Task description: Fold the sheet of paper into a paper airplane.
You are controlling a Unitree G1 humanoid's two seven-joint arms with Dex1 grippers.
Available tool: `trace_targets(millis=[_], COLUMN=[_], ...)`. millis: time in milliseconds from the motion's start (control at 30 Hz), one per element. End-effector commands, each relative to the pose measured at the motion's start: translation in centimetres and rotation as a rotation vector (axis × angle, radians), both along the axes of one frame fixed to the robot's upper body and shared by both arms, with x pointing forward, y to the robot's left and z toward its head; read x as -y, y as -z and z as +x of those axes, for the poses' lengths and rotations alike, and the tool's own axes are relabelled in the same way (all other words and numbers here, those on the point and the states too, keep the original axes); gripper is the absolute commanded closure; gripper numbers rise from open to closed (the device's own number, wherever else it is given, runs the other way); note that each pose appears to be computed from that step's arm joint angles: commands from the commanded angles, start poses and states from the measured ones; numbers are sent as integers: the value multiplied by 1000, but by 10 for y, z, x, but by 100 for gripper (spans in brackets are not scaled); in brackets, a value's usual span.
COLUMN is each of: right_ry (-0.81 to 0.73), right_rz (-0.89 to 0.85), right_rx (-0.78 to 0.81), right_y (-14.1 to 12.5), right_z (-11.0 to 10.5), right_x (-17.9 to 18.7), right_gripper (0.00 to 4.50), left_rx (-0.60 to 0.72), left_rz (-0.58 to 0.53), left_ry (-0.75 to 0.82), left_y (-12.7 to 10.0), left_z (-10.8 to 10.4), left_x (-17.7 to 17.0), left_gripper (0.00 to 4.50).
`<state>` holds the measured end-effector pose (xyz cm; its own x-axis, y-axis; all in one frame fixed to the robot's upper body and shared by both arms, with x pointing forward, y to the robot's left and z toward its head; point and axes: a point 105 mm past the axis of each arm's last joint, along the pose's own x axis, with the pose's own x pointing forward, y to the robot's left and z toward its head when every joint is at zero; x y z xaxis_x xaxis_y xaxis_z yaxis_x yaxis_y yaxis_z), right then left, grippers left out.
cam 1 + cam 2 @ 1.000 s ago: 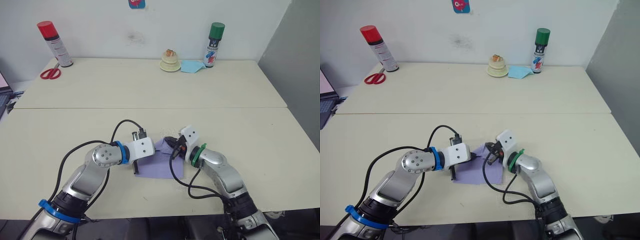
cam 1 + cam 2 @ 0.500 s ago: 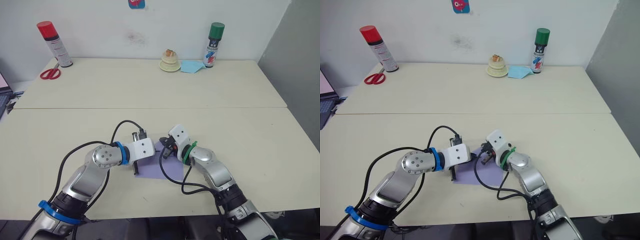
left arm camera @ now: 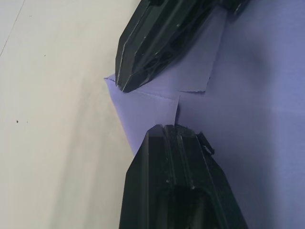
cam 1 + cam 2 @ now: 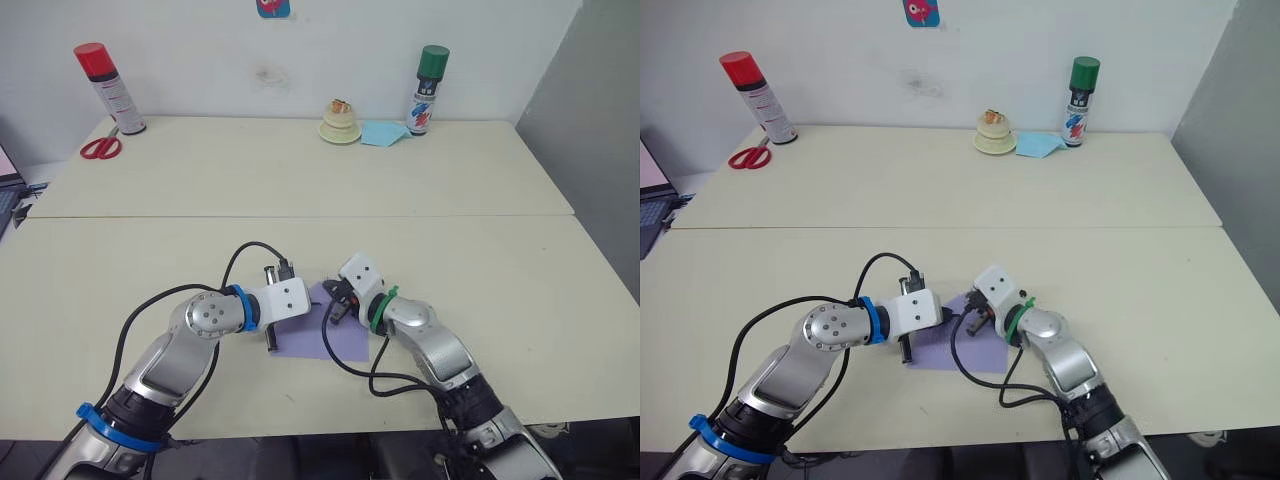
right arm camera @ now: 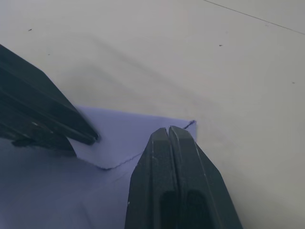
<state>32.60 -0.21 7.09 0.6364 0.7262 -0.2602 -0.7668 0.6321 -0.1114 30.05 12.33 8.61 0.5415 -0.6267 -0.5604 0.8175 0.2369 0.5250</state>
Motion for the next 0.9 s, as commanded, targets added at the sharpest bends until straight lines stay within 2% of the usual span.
trace_targets(millis=[33,567,900], right_ry=[18,71,8], right_rz=[-21,169,92], right_rx=[-55,66,15], right_y=[13,-27,-8], right_z=[-4,12,10], right_x=[7,-3,-21], right_gripper=[450,450,450], left_rx=[-34,-36,-33], left_rz=[32,35,35], left_ry=[9,8,4], left_y=[9,9,9], left_z=[-6,-4,-3], left_x=[-2,-3,-4], left_gripper=[449,449,449])
